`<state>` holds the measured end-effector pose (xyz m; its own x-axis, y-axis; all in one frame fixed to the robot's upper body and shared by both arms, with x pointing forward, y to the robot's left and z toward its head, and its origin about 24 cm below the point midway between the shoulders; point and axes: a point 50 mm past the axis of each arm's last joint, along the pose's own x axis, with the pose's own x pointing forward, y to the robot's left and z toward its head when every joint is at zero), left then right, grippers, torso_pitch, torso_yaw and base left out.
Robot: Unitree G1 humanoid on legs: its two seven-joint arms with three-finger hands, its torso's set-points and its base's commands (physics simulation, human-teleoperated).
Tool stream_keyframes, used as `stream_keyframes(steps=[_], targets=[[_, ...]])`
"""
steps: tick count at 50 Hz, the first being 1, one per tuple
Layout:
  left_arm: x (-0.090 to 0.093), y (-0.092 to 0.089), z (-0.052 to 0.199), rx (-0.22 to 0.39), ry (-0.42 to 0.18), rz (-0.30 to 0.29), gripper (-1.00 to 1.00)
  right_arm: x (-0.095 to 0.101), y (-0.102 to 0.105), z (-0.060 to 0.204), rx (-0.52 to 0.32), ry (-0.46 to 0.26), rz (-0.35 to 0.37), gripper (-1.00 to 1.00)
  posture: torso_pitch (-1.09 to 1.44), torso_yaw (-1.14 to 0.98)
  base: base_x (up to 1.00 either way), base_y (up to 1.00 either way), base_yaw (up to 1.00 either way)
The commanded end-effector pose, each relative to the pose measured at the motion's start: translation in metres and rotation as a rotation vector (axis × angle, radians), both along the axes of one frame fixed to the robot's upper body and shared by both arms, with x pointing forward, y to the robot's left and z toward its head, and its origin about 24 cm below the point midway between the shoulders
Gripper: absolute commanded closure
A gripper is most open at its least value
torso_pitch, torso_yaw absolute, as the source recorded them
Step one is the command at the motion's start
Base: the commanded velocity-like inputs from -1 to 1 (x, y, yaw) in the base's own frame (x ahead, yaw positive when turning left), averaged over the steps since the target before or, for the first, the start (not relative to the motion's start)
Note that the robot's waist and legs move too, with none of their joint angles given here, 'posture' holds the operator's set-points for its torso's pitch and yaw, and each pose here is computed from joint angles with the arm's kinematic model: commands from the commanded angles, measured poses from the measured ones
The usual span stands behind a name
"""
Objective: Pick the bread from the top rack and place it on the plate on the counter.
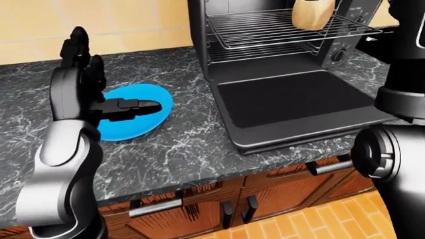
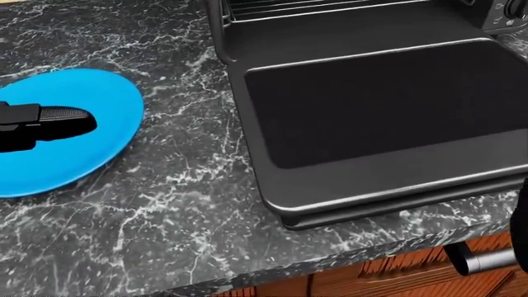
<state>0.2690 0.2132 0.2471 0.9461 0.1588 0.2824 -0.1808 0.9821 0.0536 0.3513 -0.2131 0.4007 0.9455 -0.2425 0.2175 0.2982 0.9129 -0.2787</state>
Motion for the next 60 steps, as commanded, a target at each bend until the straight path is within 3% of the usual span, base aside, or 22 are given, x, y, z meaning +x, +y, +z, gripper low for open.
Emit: stream_keyframes(steps=[1, 9, 19, 25, 60], targets=[[-0.005, -0.001, 0.014, 0.014, -0.082, 0.002, -1.00, -0.006, -0.002, 0.022, -0.045, -0.093, -0.030, -1.00, 0.00, 0.00, 0.00, 0.00, 0.00], [-0.005, -0.001, 0.012, 0.014, -0.079, 0.001, -1.00, 0.014, -0.011, 0.020, -0.024, -0.064, -0.087, -1.00, 0.00, 0.00, 0.00, 0.00, 0.00], [-0.004, 0.000, 0.015, 0.018, -0.080, 0.002, -1.00, 0.023, -0.026, 0.003, -0.005, -0.026, -0.174, -1.00, 0.00, 0.00, 0.00, 0.00, 0.00], [-0.004, -0.001, 0.015, 0.019, -0.080, 0.000, -1.00, 0.028, -0.028, 0.001, -0.004, -0.018, -0.186, -1.00, 0.00, 0.00, 0.00, 0.00, 0.00], [-0.004, 0.002, 0.011, 0.022, -0.072, 0.009, -1.00, 0.051, -0.012, -0.028, 0.054, 0.011, -0.095, -1.00, 0.00, 0.00, 0.00, 0.00, 0.00]])
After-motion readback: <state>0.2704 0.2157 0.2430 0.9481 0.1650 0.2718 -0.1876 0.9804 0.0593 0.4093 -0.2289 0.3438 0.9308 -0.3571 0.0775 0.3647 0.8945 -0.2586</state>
